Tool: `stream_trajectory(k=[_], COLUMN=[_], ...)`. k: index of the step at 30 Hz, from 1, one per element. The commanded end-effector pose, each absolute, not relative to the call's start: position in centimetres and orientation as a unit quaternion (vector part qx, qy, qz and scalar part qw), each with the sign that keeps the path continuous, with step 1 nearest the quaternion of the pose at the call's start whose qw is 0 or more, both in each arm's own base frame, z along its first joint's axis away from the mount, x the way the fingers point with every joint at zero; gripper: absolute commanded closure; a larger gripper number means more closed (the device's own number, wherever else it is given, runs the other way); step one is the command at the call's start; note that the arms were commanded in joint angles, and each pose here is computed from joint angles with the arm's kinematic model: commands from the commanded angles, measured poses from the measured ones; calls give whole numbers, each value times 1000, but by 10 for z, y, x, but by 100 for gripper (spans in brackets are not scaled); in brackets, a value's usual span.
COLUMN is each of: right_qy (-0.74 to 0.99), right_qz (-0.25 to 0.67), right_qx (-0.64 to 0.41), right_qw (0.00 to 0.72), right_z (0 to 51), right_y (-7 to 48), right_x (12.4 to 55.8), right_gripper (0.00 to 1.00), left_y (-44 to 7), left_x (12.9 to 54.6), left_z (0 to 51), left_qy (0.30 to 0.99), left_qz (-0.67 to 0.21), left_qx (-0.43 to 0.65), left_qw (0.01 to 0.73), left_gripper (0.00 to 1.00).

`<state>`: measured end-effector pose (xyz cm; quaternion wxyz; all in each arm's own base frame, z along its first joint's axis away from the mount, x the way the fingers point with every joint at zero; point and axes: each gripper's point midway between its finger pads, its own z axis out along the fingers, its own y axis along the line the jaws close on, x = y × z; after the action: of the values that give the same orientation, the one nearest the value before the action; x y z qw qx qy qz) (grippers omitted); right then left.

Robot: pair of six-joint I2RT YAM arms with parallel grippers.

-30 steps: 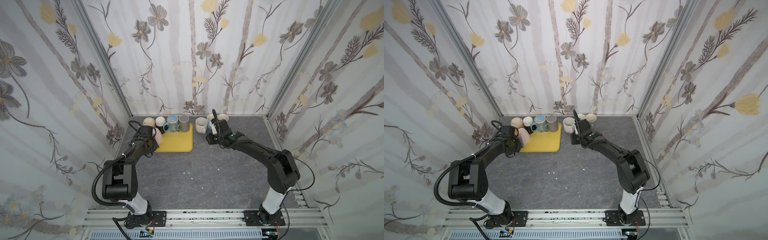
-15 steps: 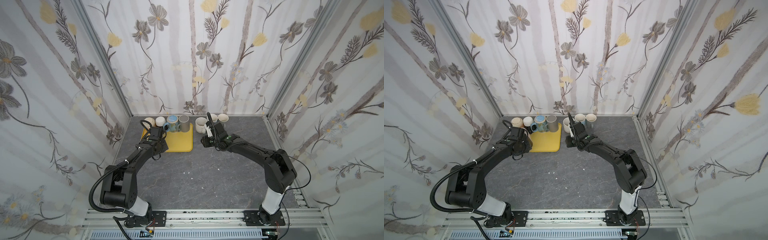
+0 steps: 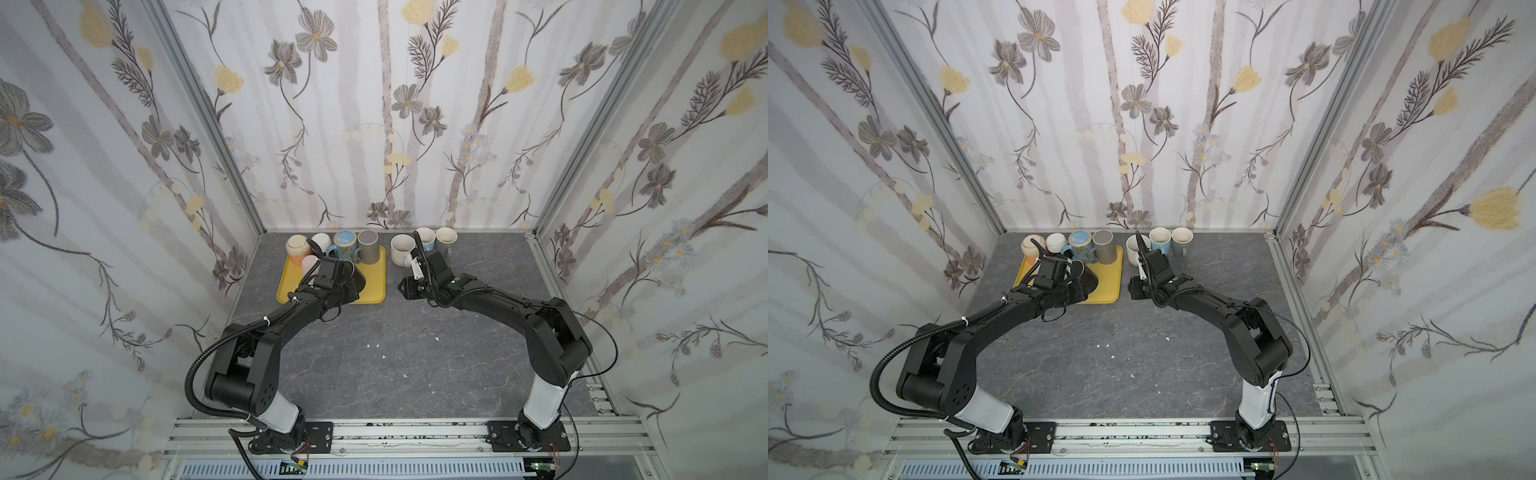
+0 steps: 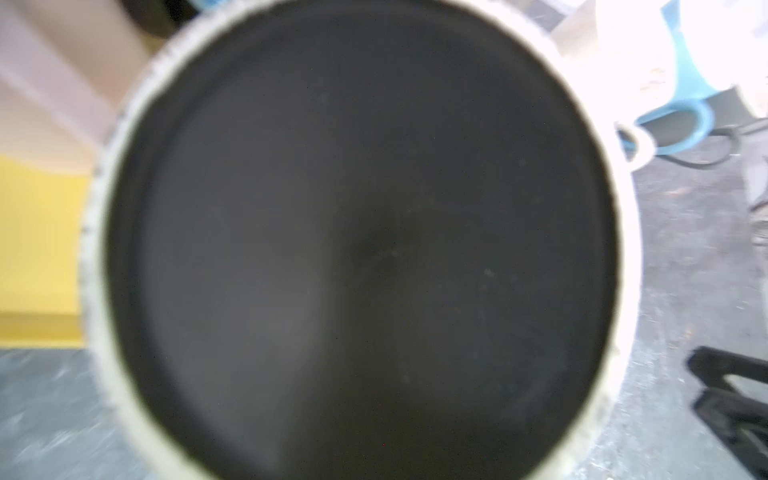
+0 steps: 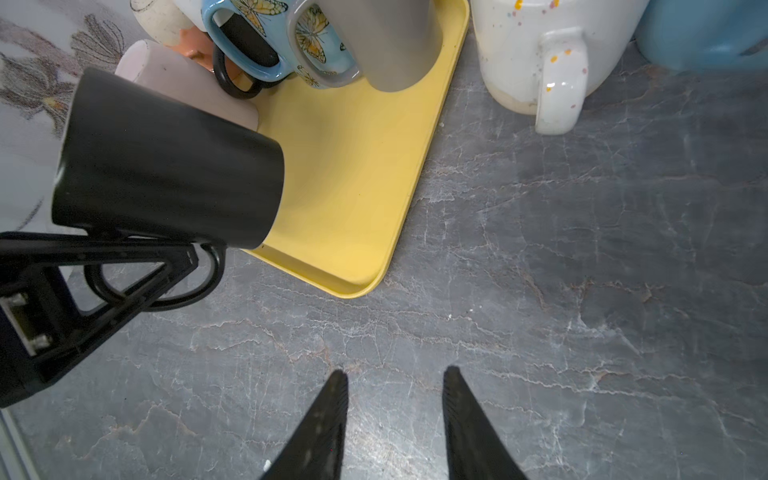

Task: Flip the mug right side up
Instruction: 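Lift the black mug off the tray with the left gripper while the right approaches, then grasp the black mug's handle with the right gripper while the left holds it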

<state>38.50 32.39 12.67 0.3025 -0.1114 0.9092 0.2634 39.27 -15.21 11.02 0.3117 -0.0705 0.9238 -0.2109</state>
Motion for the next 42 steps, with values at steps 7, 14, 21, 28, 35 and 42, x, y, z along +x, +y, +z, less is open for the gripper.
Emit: stream_trajectory(k=[7,14,21,28,35,42], right_qy=[865,810,758,730,713,700], right_qz=[385,483,574,618,641,660], right_qx=[-52,-46,-60,-73,-80,-79], right_qw=[317,329,305,282,272,262], right_z=[158,198,229,244,255,260], right_y=[346,364,386,401,408,413], right_x=[381,370,352,344,338,337], right_gripper=[61,61,60,59,59,60], left_y=[-177,-170,-173,-184,-187,-191], left_x=[404,389,370,354,346,339], left_z=[174,216,254,284,293,298], left_qy=[842,787,731,688,670,649], left_qz=[-344,-424,-514,-574,-599,-627], left_qx=[-17,-13,2,32,41,49], left_qw=[414,447,449,442,436,428], left_gripper=[100,100,100,100,100,100])
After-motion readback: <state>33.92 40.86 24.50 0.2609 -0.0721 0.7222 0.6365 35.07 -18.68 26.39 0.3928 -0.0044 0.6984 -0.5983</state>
